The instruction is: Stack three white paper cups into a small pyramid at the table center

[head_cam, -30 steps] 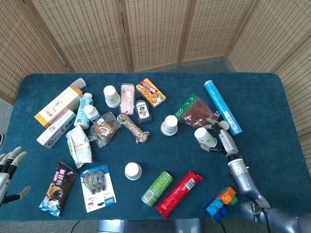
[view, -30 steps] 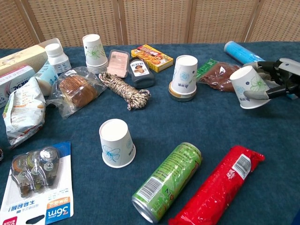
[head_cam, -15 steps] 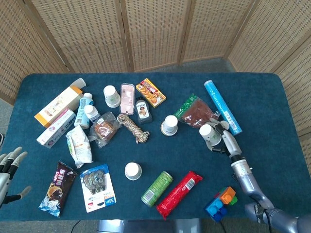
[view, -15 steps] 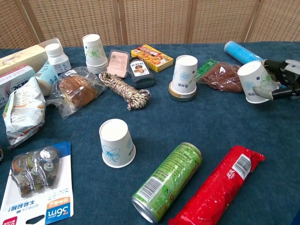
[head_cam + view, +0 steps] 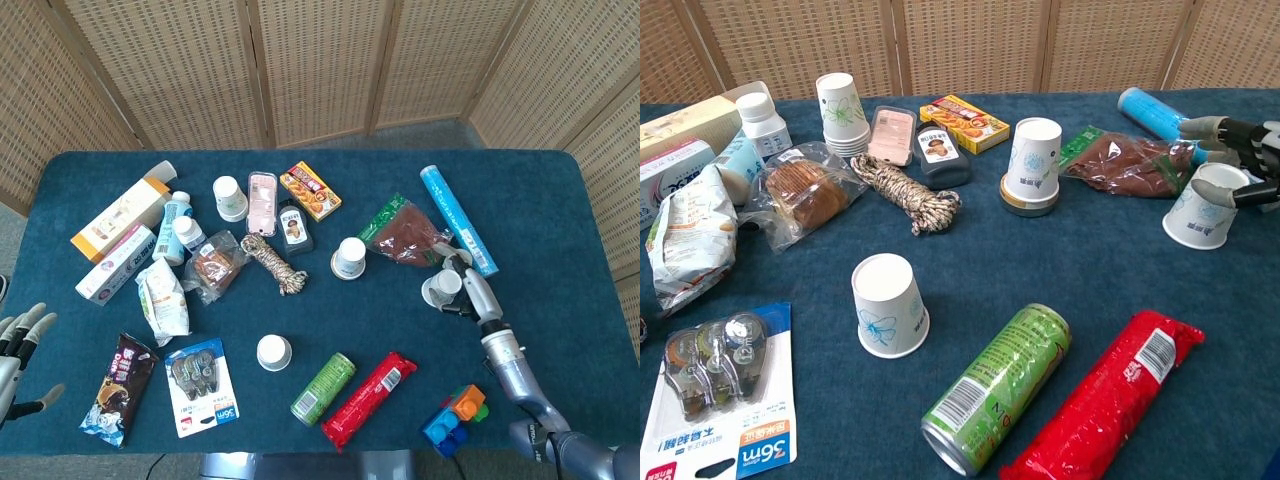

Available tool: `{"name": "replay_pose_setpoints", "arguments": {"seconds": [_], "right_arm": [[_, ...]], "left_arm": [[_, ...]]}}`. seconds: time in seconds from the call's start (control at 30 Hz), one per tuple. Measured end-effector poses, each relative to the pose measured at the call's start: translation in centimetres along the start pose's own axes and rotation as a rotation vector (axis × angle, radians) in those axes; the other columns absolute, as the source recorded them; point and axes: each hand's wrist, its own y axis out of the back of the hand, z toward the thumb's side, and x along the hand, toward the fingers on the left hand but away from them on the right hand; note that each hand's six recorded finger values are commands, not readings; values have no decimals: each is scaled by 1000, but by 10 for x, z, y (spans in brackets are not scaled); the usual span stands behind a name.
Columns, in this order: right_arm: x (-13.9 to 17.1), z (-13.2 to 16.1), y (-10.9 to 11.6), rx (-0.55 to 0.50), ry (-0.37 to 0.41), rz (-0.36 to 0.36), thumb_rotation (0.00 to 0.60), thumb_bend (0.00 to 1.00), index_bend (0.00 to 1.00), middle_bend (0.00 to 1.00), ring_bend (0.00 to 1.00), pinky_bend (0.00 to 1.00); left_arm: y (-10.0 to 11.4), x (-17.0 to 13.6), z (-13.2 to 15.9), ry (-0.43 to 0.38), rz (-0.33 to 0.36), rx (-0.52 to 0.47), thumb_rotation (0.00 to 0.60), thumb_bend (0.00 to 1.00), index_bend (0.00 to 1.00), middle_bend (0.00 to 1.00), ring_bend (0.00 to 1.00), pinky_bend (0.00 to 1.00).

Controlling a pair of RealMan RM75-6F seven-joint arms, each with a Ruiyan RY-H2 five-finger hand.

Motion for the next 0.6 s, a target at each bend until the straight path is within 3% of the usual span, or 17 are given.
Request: {"name": "replay_pose_setpoints", "arguments": {"seconds": [0.3, 0.6], "right_arm": [[3, 14, 13, 63, 36, 7, 532, 462, 79, 29, 0, 0], [4, 31, 37, 239, 78, -13, 520, 451, 79, 28, 0, 0]], "left_arm": [[-2, 1, 2, -4, -6, 4, 600, 272, 0, 0, 0, 0], [-3, 1, 2, -5, -11, 5, 600, 272, 0, 0, 0, 0]]}}
